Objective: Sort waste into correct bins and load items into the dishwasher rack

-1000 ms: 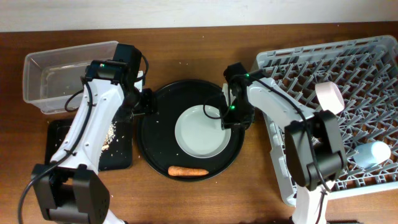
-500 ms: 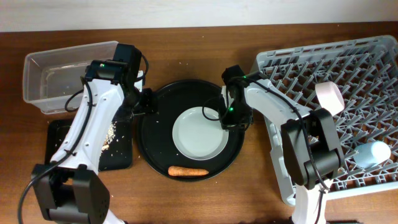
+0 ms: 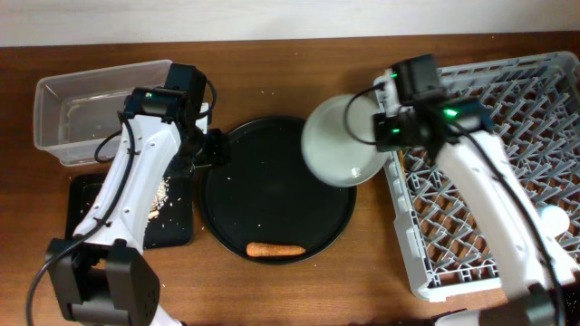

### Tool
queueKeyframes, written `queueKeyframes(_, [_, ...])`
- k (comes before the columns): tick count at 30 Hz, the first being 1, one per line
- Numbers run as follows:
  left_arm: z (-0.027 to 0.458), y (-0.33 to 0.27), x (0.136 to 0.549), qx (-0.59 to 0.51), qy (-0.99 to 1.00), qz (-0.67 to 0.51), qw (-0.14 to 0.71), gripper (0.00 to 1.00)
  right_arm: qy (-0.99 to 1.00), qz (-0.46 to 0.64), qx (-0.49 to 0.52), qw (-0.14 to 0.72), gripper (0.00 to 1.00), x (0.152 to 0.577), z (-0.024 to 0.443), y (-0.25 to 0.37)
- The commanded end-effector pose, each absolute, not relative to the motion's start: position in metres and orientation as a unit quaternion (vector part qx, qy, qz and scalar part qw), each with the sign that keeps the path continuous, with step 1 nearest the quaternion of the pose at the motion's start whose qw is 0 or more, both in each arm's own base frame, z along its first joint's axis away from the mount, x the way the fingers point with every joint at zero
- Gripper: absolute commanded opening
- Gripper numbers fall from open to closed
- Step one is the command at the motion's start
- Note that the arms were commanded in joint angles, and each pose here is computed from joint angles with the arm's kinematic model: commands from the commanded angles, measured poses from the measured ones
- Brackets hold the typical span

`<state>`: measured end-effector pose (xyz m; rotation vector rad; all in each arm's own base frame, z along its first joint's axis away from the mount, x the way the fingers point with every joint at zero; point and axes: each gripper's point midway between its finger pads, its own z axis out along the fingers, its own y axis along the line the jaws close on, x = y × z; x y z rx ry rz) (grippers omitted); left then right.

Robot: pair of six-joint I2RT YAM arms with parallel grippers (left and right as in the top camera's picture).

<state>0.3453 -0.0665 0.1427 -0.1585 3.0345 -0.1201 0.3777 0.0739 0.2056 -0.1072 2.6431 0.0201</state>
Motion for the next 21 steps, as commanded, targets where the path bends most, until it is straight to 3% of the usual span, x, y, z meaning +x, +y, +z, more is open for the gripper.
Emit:
queueKeyframes(1, [0.15,-0.068,0.346,-0.056,0.996,-0.046,0.06,0.77,0.932,-0.154,0.035,0.327,0.04,0.376,0.264,-0.008])
queueKeyframes(5, [0.15,-0.068,0.347,-0.056,0.995,-0.046,0.061,0.77,0.844,-0.374,0.164,0.347,0.04,0.352,0.313,-0.097])
queueKeyframes(9, [0.15,-0.068,0.347,-0.056,0.996,-0.046,0.061,0.77,0.845,-0.388,0.161,0.33,0.04,0.365,0.295,-0.098])
queueKeyframes(12, [0.15,-0.068,0.346,-0.056,0.996,-0.046,0.059,0.77,0.872,-0.391,0.133,0.263,0.04,0.382,0.232,-0.092])
queueKeyframes(21, [0.15,-0.067,0.347,-0.056,0.996,-0.044,0.061,0.78,0.879,-0.371,0.129,0.269,0.04,0.385,0.231,-0.086])
